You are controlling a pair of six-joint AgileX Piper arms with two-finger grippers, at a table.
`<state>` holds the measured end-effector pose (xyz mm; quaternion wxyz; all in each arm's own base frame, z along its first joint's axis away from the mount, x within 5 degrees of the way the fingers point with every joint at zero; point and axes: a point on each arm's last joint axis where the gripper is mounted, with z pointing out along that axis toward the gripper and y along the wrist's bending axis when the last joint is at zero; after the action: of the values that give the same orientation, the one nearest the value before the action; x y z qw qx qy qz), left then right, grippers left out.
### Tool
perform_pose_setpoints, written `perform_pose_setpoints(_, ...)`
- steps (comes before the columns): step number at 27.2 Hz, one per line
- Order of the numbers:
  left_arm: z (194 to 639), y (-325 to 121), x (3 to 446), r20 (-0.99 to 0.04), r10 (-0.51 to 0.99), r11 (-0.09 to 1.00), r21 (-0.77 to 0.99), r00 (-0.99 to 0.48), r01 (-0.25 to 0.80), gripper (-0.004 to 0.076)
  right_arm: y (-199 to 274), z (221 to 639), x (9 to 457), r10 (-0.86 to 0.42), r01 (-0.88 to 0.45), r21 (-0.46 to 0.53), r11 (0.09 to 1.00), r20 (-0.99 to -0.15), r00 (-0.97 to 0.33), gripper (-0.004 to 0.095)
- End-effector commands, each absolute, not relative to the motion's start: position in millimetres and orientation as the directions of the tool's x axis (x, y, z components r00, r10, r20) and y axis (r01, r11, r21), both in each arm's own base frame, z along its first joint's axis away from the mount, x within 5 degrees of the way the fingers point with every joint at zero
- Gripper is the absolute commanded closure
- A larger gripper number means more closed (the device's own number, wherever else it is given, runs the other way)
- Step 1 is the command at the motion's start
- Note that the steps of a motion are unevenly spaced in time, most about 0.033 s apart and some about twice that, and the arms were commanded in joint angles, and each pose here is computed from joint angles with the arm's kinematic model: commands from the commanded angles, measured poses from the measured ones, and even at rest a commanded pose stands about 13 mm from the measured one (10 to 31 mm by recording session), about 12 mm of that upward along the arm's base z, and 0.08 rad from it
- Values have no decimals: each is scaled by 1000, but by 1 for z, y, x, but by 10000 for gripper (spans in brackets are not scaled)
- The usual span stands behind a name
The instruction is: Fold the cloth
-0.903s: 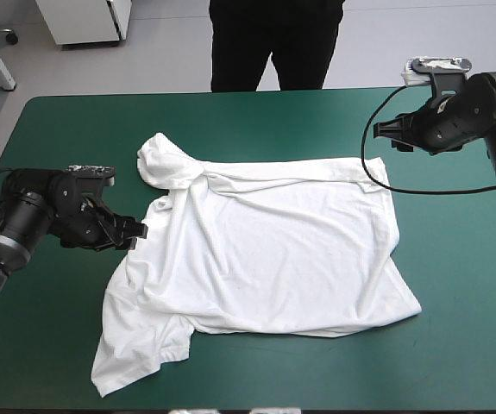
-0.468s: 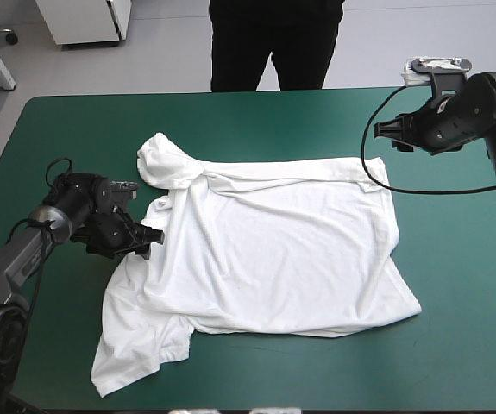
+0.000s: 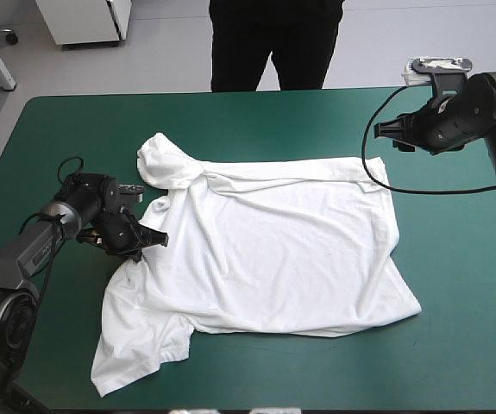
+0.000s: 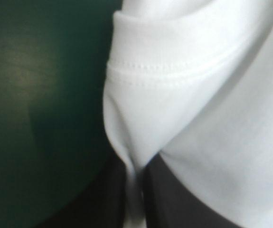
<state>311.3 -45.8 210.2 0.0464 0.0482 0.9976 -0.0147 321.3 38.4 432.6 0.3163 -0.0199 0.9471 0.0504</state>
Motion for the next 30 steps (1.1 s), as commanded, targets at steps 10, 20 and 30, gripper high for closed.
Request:
perform_pose_setpoints(10, 266, 12, 337, -316, 88, 932, 360, -945, -33, 733, 34, 455, 308, -7, -72, 70, 995, -666, -746, 422)
perform_pose_setpoints(20, 306, 83, 385, -470, -28, 902, 369, -882, -226, 733, 37, 455, 308, 9, -83, 106, 991, -666, -746, 422)
perform_pose_setpoints(30, 292, 120, 455, -591, -112, 910, 261, -798, -321, 733, 47, 459, 310, 49, -131, 207, 969, -689, -723, 423)
